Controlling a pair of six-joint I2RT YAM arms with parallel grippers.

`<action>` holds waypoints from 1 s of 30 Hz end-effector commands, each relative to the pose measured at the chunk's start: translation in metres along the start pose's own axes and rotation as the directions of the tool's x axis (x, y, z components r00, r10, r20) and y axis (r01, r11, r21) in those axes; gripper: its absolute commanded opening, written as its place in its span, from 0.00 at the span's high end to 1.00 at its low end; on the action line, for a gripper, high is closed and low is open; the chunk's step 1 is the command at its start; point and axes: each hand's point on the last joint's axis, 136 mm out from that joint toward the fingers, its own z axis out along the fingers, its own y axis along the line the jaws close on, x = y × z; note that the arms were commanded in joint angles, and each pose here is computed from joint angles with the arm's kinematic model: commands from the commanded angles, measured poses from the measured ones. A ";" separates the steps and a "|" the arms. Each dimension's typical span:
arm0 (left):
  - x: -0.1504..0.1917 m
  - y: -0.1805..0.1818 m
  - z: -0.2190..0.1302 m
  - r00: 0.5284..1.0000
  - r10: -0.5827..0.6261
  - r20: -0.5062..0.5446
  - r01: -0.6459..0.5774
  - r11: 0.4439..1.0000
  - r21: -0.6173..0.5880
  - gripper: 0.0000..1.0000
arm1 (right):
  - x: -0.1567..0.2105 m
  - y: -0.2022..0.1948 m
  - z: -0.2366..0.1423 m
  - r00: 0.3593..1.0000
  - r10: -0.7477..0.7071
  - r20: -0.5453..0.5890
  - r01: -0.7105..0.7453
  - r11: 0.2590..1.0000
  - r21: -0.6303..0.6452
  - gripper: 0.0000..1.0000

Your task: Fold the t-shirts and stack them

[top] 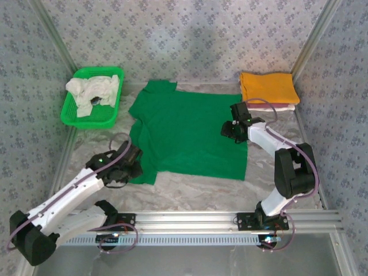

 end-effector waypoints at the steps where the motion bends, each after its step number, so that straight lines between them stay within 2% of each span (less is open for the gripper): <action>1: -0.057 -0.019 -0.014 0.985 0.004 0.170 -0.015 0.998 0.062 0.61 | -0.002 -0.004 -0.007 1.000 0.004 -0.014 -0.003 1.000 0.018 0.45; 4: -0.097 -0.042 0.019 0.991 -0.021 0.130 0.000 0.988 0.156 0.72 | -0.002 -0.006 -0.009 1.000 0.010 -0.015 -0.010 1.000 0.026 0.45; 8: -0.142 -0.076 0.064 0.982 0.115 0.150 -0.137 0.980 0.146 0.76 | 0.001 -0.009 -0.004 0.998 0.044 -0.046 -0.042 0.998 0.040 0.50; 12: -0.170 -0.095 0.113 0.984 0.148 0.097 -0.161 0.976 0.147 0.83 | 0.001 -0.015 0.009 0.993 0.083 -0.084 -0.079 0.995 0.053 0.68; 16: -0.181 -0.076 0.155 0.996 0.077 0.049 -0.081 0.992 0.094 0.85 | -0.003 -0.023 0.025 0.988 0.120 -0.100 -0.112 0.990 0.082 0.71; 19: -0.178 -0.050 0.181 1.000 -0.001 -0.005 0.001 0.999 0.049 0.88 | 0.001 -0.033 0.041 0.979 0.153 -0.137 -0.137 0.984 0.116 0.71; 20: -0.175 -0.041 0.187 1.000 -0.020 -0.017 0.021 0.999 0.037 0.88 | -0.008 -0.032 0.044 0.979 0.160 -0.125 -0.146 0.983 0.114 0.71; 24: -0.163 -0.008 0.199 0.995 -0.084 -0.050 0.083 0.996 -0.019 0.88 | -0.011 -0.040 0.062 0.968 0.185 -0.166 -0.162 0.976 0.144 0.71; 30: -0.136 0.029 0.199 0.983 -0.152 -0.103 0.142 0.985 -0.099 0.89 | -0.021 -0.057 0.077 0.957 0.220 -0.189 -0.183 0.963 0.196 0.68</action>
